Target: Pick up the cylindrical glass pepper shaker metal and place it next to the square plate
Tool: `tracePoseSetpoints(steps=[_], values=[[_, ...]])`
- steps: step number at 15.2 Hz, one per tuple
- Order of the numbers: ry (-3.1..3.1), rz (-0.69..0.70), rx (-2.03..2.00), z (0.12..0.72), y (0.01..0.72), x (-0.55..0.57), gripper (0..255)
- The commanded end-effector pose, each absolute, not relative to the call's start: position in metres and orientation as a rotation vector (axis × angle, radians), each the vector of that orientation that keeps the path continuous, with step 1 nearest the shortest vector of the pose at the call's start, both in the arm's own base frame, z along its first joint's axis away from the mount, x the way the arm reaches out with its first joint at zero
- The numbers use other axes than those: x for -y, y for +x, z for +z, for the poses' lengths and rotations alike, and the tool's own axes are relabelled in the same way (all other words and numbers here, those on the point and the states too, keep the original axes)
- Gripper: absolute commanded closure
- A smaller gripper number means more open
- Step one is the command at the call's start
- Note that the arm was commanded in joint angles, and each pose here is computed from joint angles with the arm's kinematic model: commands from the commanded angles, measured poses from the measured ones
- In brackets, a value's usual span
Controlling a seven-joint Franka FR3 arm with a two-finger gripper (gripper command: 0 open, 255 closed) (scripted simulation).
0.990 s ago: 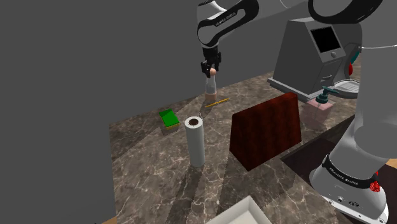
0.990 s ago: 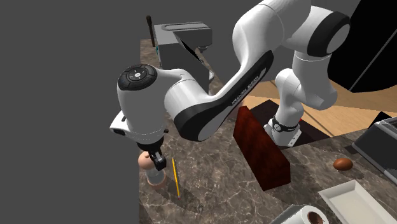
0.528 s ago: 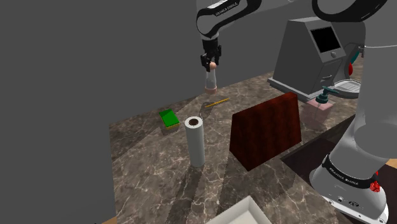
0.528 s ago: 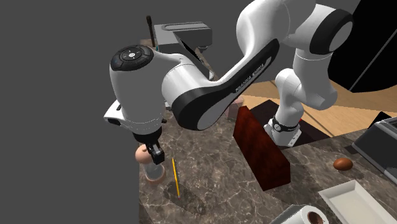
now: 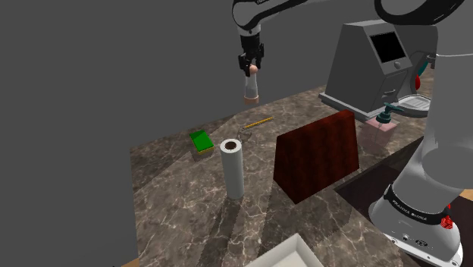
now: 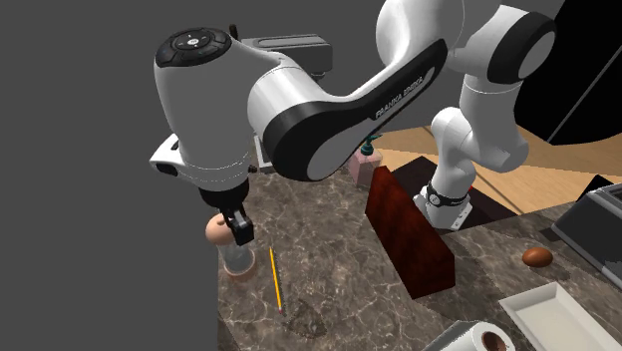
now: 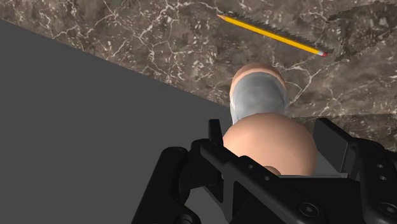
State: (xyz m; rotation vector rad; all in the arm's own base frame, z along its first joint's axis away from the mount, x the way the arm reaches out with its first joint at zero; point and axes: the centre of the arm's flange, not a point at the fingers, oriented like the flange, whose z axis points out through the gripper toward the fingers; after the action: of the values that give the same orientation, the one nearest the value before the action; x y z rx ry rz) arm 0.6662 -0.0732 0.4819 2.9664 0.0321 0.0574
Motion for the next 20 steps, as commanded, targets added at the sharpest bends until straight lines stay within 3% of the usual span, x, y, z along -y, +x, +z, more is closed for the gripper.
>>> tracePoseSetpoints(steps=[1,20], values=[[2.966,0.057,-0.032,0.493,0.666,0.073,255],[2.966,0.057,-0.032,0.594,0.666,0.073,255]])
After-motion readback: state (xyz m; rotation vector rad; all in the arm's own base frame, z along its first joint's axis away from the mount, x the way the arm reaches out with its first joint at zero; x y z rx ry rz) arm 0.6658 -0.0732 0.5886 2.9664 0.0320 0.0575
